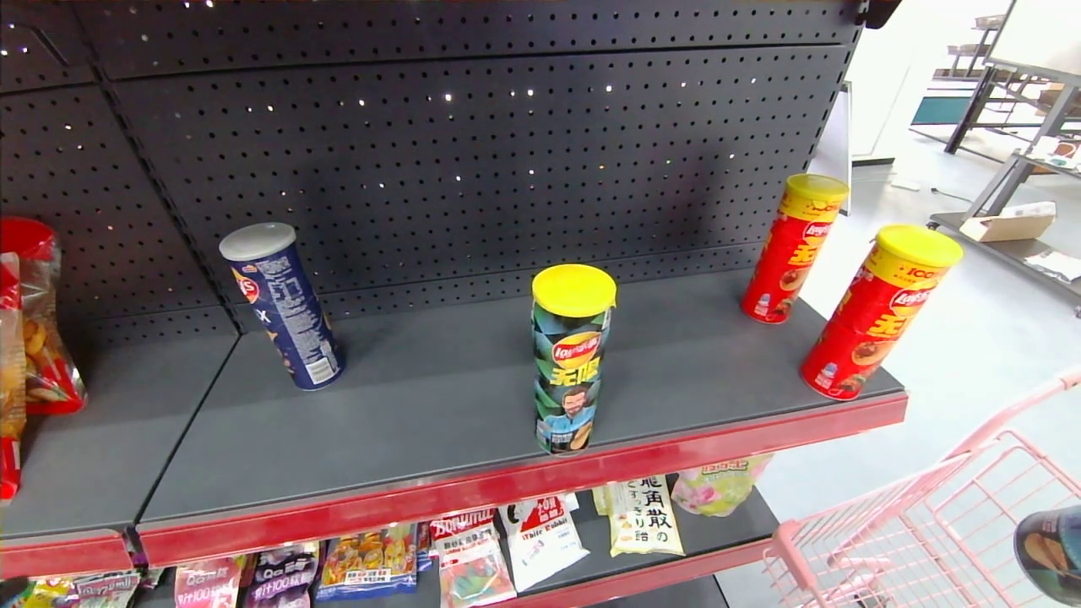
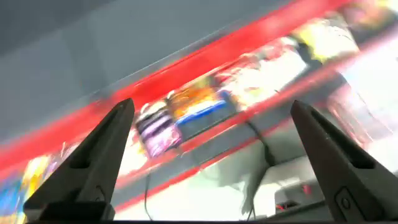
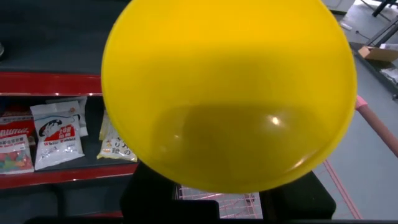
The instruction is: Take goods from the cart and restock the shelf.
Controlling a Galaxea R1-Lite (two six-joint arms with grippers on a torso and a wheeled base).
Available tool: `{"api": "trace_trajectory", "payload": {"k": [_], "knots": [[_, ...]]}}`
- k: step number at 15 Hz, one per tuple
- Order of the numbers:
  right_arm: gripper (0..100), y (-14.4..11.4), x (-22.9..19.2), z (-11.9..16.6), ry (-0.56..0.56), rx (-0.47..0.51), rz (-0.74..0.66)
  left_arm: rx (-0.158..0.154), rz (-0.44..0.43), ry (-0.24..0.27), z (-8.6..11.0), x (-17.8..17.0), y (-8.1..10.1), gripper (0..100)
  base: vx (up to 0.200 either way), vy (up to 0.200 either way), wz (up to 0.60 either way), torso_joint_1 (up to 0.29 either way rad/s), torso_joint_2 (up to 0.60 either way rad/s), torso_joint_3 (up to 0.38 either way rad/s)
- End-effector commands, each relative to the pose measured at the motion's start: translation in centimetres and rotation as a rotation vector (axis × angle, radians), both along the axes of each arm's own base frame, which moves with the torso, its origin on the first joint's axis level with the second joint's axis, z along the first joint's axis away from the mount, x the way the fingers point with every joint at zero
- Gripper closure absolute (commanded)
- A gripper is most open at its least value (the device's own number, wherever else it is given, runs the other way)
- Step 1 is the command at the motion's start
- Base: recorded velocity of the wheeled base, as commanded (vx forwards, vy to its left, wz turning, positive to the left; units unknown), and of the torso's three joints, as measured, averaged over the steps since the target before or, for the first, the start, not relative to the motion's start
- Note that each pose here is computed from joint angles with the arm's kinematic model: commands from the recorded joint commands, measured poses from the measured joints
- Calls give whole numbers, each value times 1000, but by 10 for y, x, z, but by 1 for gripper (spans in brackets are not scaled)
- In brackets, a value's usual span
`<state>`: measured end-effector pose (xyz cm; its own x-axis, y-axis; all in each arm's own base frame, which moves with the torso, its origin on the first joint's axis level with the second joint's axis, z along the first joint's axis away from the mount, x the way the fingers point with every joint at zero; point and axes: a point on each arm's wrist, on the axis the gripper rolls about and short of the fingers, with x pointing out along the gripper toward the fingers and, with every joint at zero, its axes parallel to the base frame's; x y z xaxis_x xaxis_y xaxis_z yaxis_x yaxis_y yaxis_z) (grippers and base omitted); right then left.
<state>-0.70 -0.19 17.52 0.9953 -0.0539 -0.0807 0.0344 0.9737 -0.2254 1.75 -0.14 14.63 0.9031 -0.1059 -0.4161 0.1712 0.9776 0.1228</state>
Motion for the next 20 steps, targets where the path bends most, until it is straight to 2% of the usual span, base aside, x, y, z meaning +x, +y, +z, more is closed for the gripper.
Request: {"api": "trace_trajectory", "payload": {"k": [1,2,3,4,5,6,7,8,11,12,14,17,20], "knots": [[100,1,3,4,6,10,53,-53,372,-158,18,-25,6,0,0,0,0,0,0,0],[100,1,2,2,9,17,57,-63,436,-156,14,-26,5,0,0,0,0,0,0,0],[100,1,2,1,12,23,55,-70,433,-160,8,-29,5,0,0,0,0,0,0,0],[100,1,2,0,12,27,53,-98,364,-207,1,-38,2,0,0,0,0,0,0,0],[100,1,1,0,6,28,53,-107,253,-239,-7,-45,1,0,0,0,0,0,0,0],[100,1,0,-1,4,30,50,-99,191,-262,-9,-49,0,0,0,0,0,0,0,0],[100,1,-1,-3,-1,33,47,-108,148,-272,-11,-51,0,0,0,0,0,0,0,0],[100,1,-2,-5,1,33,47,-111,143,-265,-14,-51,1,0,0,0,0,0,0,0],[100,1,-4,-10,-2,33,45,-114,136,-291,-53,-56,1,0,0,0,0,0,0,0],[100,1,-4,-10,-2,33,45,-117,146,-286,-59,-55,1,0,0,0,600,-2,7,2],[100,1,-5,-11,-4,32,42,-145,145,-301,-58,-54,1,0,0,0,600,0,5,0],[100,1,-5,-16,6,33,44,-146,144,-301,-58,-54,1,0,0,0,600,4,-1,4],[100,1,-4,-15,3,32,64,-148,145,-298,-58,-54,1,0,0,0,0,0,0,0]]}}
